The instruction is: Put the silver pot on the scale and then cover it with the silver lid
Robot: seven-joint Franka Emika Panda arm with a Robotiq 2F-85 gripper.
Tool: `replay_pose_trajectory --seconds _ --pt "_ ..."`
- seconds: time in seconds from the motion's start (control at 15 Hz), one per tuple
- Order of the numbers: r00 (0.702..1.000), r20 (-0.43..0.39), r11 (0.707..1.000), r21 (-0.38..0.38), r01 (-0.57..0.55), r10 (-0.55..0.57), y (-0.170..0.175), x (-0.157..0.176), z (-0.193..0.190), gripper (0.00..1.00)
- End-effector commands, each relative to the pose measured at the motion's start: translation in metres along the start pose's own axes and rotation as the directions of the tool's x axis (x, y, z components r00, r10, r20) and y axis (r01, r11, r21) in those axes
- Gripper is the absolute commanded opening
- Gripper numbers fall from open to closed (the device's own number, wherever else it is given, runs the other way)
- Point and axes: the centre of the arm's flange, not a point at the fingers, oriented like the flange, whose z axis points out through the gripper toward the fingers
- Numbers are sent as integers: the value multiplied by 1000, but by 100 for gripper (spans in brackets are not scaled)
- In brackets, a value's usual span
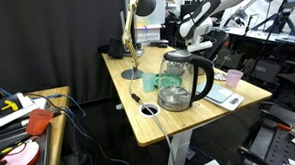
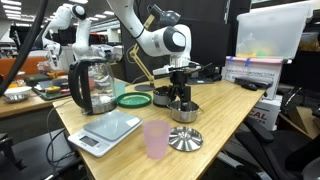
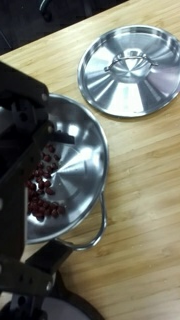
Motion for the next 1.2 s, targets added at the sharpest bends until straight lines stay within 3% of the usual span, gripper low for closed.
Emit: replay_pose_trajectory --seconds 0.0,0.33,0.67,1.13 --pt "1000 27 1000 24 8 -9 -3 11 2 69" --pt "1000 28 999 41 8 -9 -5 12 1 33" --pt "978 94 978 122 172 -184 -15 -11 -4 2" --pt "908 168 917 186 353 -383 -26 -41 -7 3"
